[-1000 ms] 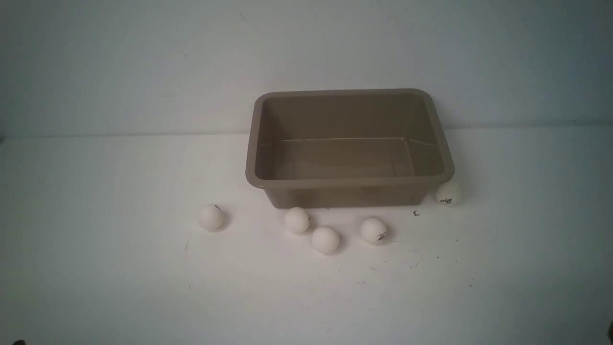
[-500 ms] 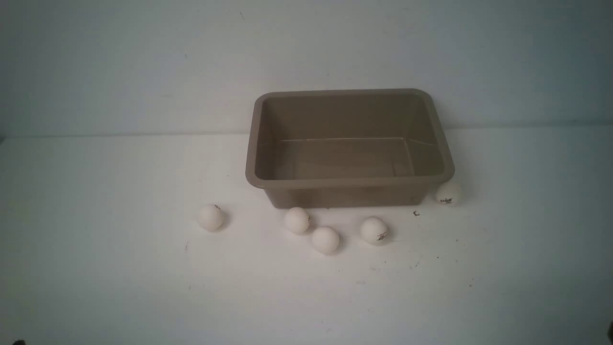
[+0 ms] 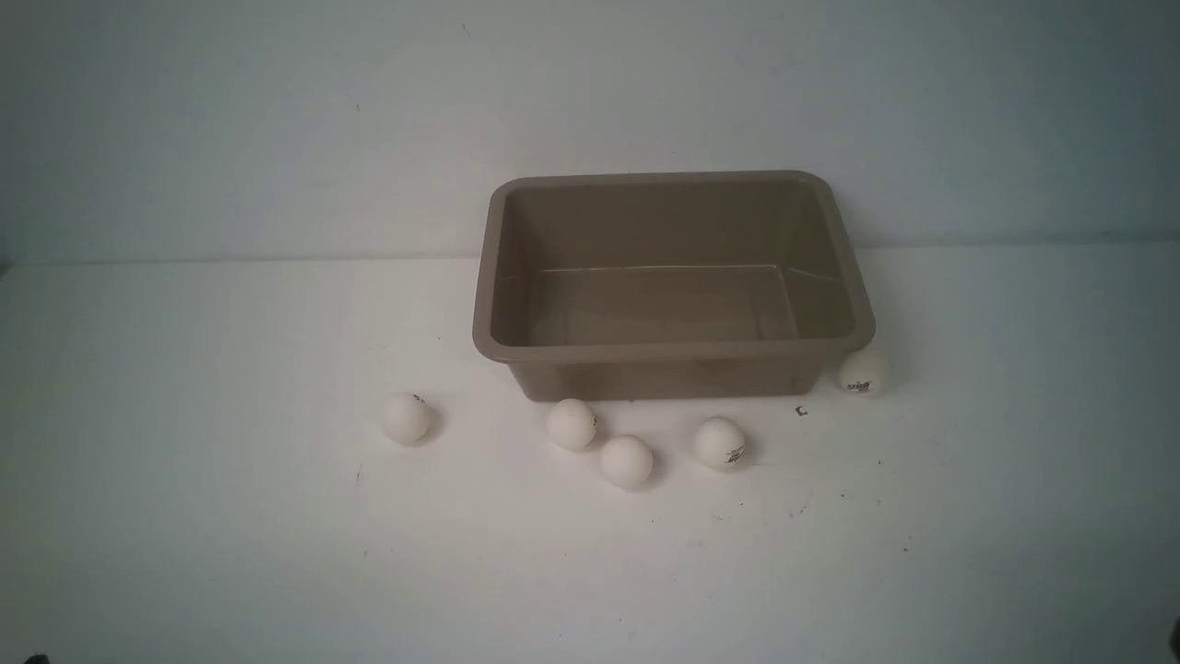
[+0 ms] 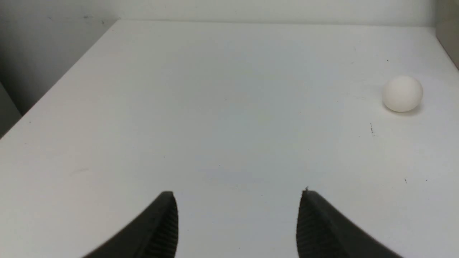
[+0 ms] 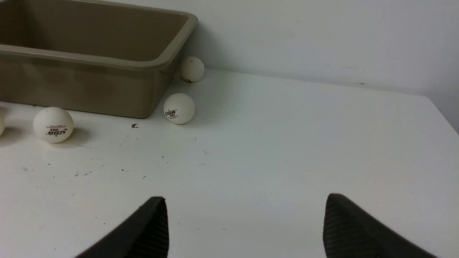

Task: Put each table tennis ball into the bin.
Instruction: Use the right arm to clamp the table tennis ball closest to it

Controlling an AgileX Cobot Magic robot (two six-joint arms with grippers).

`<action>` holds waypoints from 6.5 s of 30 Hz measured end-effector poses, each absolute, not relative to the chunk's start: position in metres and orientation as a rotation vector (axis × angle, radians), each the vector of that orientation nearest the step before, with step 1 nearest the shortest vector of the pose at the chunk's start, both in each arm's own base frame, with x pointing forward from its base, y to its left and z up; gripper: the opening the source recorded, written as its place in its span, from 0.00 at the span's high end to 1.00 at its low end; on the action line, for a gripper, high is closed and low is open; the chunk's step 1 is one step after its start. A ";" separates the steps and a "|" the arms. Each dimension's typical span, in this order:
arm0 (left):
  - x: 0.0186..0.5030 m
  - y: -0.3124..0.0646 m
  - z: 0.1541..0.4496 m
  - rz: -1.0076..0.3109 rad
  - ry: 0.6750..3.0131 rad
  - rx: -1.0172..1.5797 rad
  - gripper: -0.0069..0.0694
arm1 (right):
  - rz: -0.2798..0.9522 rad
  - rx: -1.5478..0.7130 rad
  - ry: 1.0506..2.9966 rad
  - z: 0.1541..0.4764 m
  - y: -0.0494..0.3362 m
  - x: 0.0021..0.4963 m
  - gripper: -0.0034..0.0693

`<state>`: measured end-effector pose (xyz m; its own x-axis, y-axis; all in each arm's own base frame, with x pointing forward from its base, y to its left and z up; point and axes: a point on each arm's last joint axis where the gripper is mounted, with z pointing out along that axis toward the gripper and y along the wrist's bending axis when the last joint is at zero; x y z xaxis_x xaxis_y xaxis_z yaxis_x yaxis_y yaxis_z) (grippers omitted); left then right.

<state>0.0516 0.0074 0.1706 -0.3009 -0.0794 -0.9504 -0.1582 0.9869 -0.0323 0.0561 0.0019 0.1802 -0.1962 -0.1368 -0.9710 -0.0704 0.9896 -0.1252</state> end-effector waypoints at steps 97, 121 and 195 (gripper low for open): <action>0.045 -0.009 0.244 -0.303 1.626 -0.297 0.36 | 0.201 -0.366 1.849 0.382 0.027 0.045 0.23; 0.091 -0.039 0.338 -0.447 1.857 0.327 0.32 | 0.016 -0.963 2.201 0.340 0.069 0.218 0.26; 0.094 -0.038 0.333 -0.361 1.878 0.446 0.32 | 0.444 -1.255 2.262 0.174 0.034 0.423 0.35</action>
